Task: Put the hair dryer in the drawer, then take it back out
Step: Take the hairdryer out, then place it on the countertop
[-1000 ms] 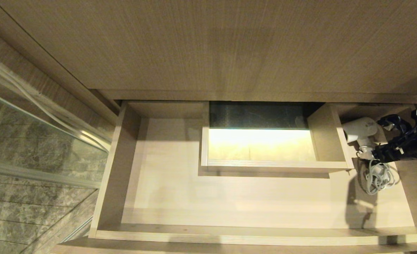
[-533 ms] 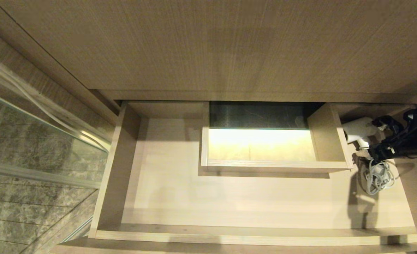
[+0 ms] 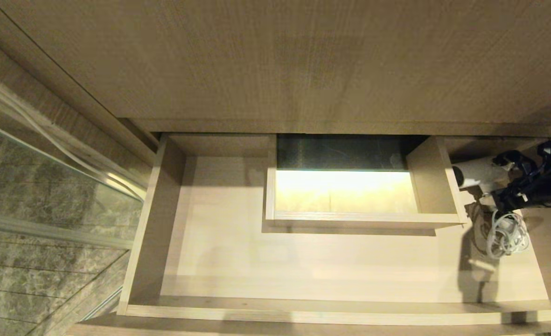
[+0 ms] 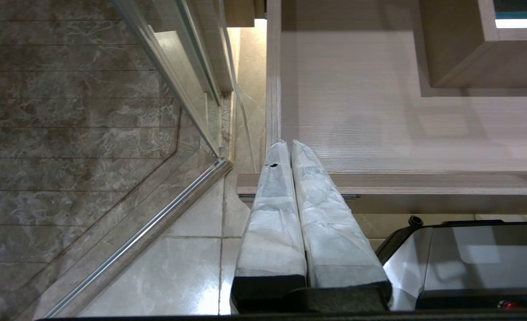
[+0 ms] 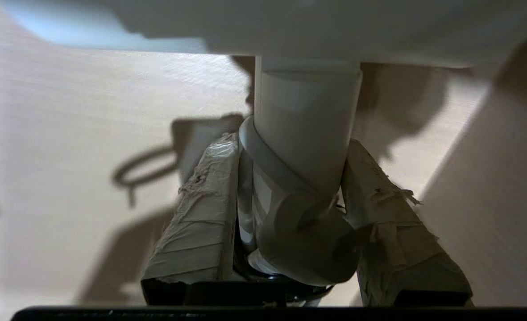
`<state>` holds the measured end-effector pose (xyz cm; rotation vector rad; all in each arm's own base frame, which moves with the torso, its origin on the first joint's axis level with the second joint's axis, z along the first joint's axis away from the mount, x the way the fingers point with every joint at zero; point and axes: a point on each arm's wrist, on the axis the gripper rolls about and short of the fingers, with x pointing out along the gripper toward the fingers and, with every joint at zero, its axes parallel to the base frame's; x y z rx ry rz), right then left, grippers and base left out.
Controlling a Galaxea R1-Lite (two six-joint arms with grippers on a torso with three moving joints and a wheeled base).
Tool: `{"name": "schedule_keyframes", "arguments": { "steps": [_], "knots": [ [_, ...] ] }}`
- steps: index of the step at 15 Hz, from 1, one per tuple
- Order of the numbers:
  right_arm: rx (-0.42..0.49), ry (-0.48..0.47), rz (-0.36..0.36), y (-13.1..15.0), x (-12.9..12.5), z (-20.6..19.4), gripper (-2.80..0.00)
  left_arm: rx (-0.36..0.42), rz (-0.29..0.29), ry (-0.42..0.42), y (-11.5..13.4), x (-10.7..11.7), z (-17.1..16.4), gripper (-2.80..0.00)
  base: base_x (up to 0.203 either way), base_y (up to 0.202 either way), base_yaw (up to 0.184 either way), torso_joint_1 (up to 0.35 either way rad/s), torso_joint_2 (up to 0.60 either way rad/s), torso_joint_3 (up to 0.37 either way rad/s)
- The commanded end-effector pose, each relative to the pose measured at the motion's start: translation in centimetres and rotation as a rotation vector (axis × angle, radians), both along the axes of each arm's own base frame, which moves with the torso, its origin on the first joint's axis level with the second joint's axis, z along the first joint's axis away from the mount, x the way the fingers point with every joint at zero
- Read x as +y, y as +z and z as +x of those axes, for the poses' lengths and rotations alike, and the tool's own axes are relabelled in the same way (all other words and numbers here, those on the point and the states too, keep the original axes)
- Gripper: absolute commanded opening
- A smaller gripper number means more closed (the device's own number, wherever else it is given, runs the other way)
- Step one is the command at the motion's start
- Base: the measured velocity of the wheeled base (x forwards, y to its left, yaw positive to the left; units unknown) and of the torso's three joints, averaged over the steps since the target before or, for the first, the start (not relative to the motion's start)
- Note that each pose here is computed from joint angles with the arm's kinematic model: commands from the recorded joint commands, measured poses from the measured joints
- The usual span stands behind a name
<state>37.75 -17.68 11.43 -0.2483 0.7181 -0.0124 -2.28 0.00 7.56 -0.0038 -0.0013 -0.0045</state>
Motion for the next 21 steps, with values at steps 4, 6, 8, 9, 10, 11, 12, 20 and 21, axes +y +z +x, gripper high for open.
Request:
{"name": "schedule_keyframes", "arguments": {
  "steps": [4, 6, 8, 9, 10, 11, 12, 20, 21],
  "knots": [
    [-0.059, 0.005, -0.052, 6.3, 2.2, -4.7, -2.8, 0.0, -0.001, -0.002, 0.0, 0.0, 0.0, -2.8, 0.0, 0.0, 0.0, 0.0, 0.0, 0.0],
    [-0.088, -0.008, -0.099, 8.6, 3.3, -7.3, -2.8, 0.001, -0.001, -0.001, 0.0, 0.0, 0.0, -2.8, 0.0, 0.0, 0.0, 0.0, 0.0, 0.0],
    [-0.061, -0.025, -0.155, 10.0, 4.9, -11.0, -2.8, 0.0, -0.001, 0.0, 0.0, 0.0, 0.0, -2.8, 0.0, 0.0, 0.0, 0.0, 0.0, 0.0],
    [-0.035, -0.037, -0.181, 10.6, 5.6, -13.3, -2.8, 0.0, -0.001, 0.0, 0.0, 0.0, 0.0, -2.8, 0.0, 0.0, 0.0, 0.0, 0.0, 0.0],
    [-0.008, -0.048, -0.2, 11.2, 6.3, -15.6, -2.8, 0.0, -0.001, 0.0, 0.0, 0.0, 0.0, -2.8, 0.0, 0.0, 0.0, 0.0, 0.0, 0.0],
    [0.019, -0.057, -0.218, 11.7, 7.0, -17.8, -2.8, 0.001, -0.001, 0.0, 0.0, 0.0, 0.0, -2.8, 0.0, 0.0, 0.0, 0.0, 0.0, 0.0],
    [0.053, -0.068, -0.237, 12.0, 7.8, -19.9, -2.8, 0.001, -0.001, 0.0, 0.0, 0.0, 0.0, -2.8, 0.0, 0.0, 0.0, 0.0, 0.0, 0.0],
    [-0.166, -0.155, -0.444, 17.2, 16.6, -35.8, -2.8, 0.0, -0.001, 0.0, 0.0, 0.0, 0.0, -2.8, 0.0, 0.0, 0.0, 0.0, 0.0, 0.0],
    [-0.243, -0.145, -0.464, 18.4, 17.8, -37.7, -2.8, 0.0, -0.001, 0.0, 0.0, 0.0, 0.0, -2.8, 0.0, 0.0, 0.0, 0.0, 0.0, 0.0]
  ]
}}
